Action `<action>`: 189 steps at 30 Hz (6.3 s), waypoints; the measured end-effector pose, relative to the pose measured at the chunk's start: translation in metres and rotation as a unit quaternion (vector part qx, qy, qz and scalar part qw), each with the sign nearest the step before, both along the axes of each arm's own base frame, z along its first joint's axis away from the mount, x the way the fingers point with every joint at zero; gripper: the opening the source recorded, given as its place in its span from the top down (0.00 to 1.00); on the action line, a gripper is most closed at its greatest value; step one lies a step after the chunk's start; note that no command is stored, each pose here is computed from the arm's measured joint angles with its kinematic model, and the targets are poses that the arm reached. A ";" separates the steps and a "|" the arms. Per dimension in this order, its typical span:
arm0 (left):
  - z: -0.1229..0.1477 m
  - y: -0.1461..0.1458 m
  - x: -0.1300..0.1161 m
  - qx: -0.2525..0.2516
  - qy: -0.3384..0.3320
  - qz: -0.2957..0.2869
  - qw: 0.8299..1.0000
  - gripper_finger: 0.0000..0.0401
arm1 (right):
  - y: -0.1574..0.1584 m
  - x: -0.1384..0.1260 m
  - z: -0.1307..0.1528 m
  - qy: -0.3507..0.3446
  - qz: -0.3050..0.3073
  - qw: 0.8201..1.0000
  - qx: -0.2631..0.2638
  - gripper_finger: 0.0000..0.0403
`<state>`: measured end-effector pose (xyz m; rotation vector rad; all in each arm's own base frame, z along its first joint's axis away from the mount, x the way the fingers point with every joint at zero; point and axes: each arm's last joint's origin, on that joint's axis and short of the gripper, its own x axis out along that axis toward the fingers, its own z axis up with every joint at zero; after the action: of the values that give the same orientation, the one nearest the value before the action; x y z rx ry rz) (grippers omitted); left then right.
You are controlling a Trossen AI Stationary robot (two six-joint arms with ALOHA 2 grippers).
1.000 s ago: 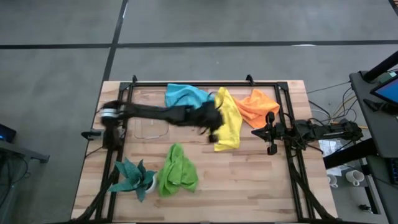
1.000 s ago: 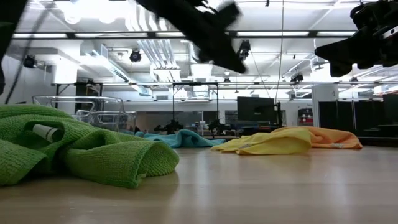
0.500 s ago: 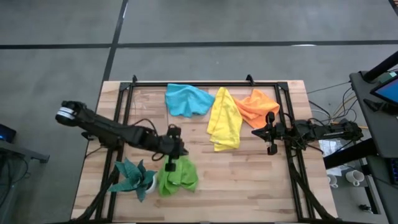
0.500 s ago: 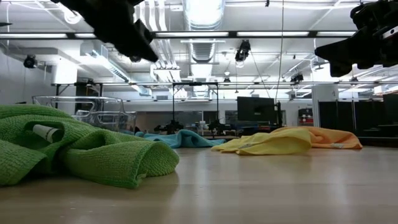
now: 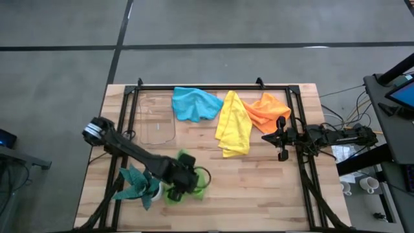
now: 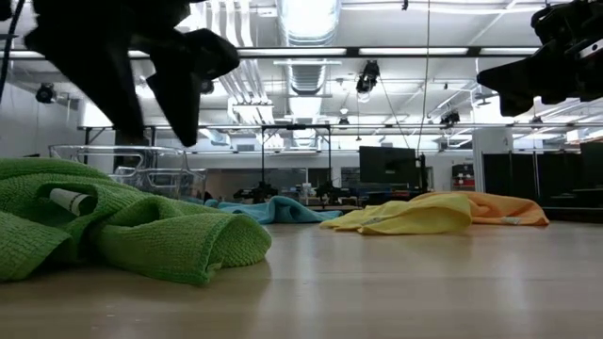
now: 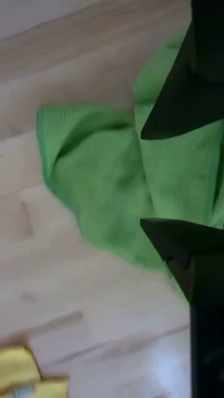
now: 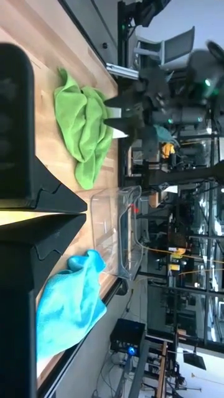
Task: Roll microfiber towels into tight, uniform cylinder then place into a basket
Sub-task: Fold the green microfiber towel
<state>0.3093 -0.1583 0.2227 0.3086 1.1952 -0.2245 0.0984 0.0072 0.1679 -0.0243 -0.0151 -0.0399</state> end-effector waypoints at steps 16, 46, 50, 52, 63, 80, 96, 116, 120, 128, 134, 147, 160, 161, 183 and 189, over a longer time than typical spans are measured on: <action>-0.017 -0.026 -0.014 0.029 0.072 0.056 0.995 0.48 | 0.000 0.000 0.000 0.000 0.000 1.000 0.000 0.98; -0.025 -0.021 -0.017 0.049 0.086 0.060 0.993 0.97 | 0.000 0.000 0.000 0.000 0.000 1.000 0.000 0.98; 0.002 -0.016 -0.004 0.053 0.042 0.043 0.997 0.99 | 0.000 0.000 0.000 0.001 0.000 1.000 0.000 0.98; 0.024 -0.009 0.005 0.057 0.003 0.030 0.998 1.00 | 0.000 0.000 0.000 0.000 0.000 1.000 0.000 0.98; 0.145 0.092 0.065 0.143 -0.185 0.082 0.969 1.00 | 0.000 0.000 0.000 0.001 0.000 1.000 0.000 0.98; 0.205 0.100 0.054 -0.034 -0.305 0.184 0.934 1.00 | 0.000 0.000 0.000 0.000 0.000 1.000 0.000 0.98; 0.270 0.158 0.042 0.064 -0.438 0.264 0.857 1.00 | 0.000 0.000 0.000 0.000 0.000 1.000 0.000 0.98; 0.199 0.073 0.049 0.051 -0.311 0.208 0.926 1.00 | 0.000 0.000 0.000 0.000 0.000 1.000 0.000 0.98; 0.157 0.067 0.043 0.124 -0.279 0.257 0.917 1.00 | 0.000 0.000 0.000 0.000 0.000 1.000 0.000 0.98; 0.101 0.071 0.005 0.102 -0.309 0.344 0.881 1.00 | 0.000 0.000 0.000 0.000 0.000 1.000 0.000 0.98; 0.074 0.069 -0.027 0.000 -0.346 0.353 0.869 1.00 | 0.000 0.000 0.000 0.000 0.000 1.000 0.000 0.98; 0.060 0.059 -0.050 -0.035 -0.293 0.297 0.908 1.00 | 0.000 0.000 0.001 -0.007 0.001 0.999 0.047 0.98; 0.069 0.066 -0.055 0.057 -0.348 0.295 0.888 1.00 | 0.015 0.018 0.013 -0.043 0.142 0.980 0.129 0.98; 0.071 0.066 -0.056 0.058 -0.351 0.292 0.888 1.00 | 0.017 0.022 0.010 -0.030 0.142 0.981 0.128 0.98; 0.070 0.064 -0.060 0.058 -0.339 0.258 0.903 1.00 | 0.059 0.168 -0.040 0.304 0.093 0.943 0.094 0.86; 0.068 0.063 -0.060 0.067 -0.335 0.251 0.906 1.00 | 0.060 0.180 -0.020 0.333 0.055 0.940 0.054 0.72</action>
<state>0.2497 -0.0949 0.2911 0.1626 0.5685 0.3952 0.2781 0.0671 0.1479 0.0738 0.6647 0.0809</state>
